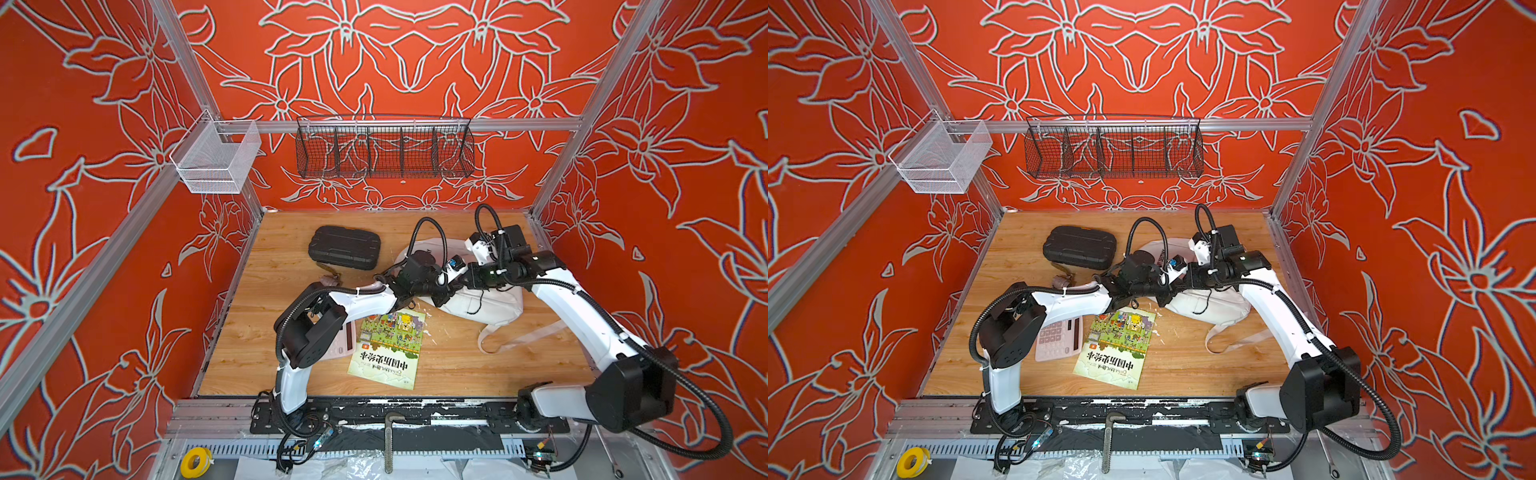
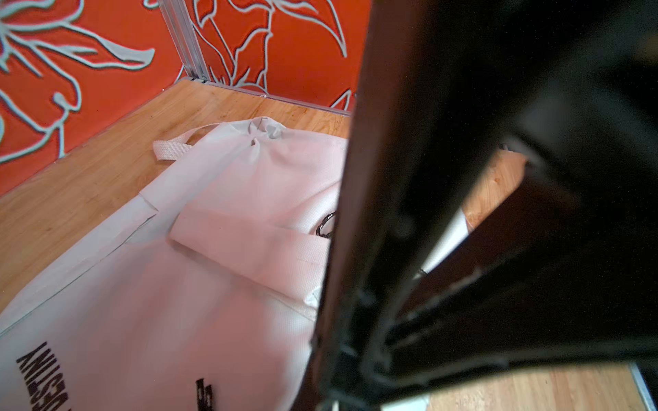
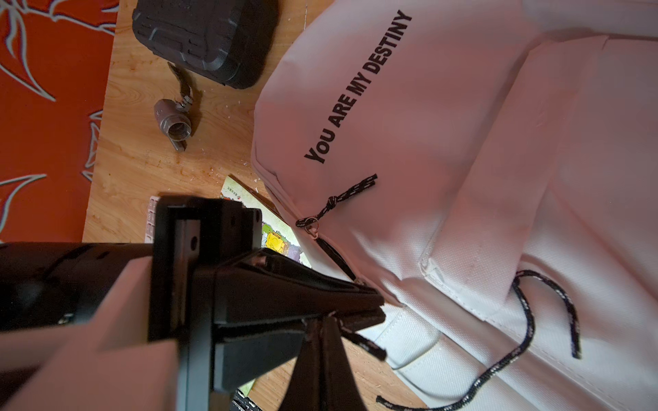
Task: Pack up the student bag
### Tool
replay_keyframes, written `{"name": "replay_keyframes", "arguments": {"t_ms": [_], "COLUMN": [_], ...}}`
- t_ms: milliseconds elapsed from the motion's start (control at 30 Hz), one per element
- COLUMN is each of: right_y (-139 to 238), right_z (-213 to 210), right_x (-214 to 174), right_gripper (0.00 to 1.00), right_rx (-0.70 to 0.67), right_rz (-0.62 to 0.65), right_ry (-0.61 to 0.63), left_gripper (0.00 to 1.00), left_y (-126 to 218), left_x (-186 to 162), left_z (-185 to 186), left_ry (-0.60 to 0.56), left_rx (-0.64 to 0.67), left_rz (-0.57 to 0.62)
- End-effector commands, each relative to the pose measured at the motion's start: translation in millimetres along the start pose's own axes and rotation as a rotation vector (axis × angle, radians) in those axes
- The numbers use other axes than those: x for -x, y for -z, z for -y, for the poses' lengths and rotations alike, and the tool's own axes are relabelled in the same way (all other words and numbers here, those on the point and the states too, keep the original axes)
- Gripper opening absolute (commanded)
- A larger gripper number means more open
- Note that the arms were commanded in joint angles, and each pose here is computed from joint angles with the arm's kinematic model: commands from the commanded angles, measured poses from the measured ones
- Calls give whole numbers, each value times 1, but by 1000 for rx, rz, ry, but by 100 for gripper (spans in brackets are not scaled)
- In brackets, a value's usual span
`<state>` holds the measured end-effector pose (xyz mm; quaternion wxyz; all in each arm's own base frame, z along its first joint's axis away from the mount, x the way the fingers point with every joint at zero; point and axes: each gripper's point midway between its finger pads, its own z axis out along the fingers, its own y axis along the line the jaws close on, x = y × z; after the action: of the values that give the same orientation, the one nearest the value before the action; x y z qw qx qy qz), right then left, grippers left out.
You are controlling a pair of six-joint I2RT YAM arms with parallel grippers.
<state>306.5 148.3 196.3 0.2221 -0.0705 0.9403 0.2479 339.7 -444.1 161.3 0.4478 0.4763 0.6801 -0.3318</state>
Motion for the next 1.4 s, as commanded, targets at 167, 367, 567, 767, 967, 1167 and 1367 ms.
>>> {"name": "replay_keyframes", "arguments": {"t_ms": [167, 367, 567, 767, 967, 1167, 1367], "right_y": [38, 26, 18, 5, 3, 3, 10], "right_z": [19, 16, 8, 17, 16, 43, 45], "right_x": [-10, -59, -75, -83, -66, -45, -3], "right_gripper": [67, 82, 76, 68, 69, 65, 65], "right_rx": [-180, -92, -53, -62, -212, -467, -629], "right_rz": [116, 89, 249, 197, 381, 365, 475], "right_ry": [380, 721, 974, 1079, 1262, 1355, 1377], "left_gripper": [0, 0, 0, 0, 0, 0, 0], "left_y": [6, 16, 32, 41, 42, 41, 39], "left_x": [15, 28, 55, 80, 101, 115, 121], "left_z": [0, -9, -25, -22, -26, -27, -24], "left_ry": [-52, -38, 39, 46, 77, 111, 145], "left_rx": [12, 33, 41, -3, -1, -18, -57], "left_rz": [16, 43, 117, 157, 165, 189, 186]}}
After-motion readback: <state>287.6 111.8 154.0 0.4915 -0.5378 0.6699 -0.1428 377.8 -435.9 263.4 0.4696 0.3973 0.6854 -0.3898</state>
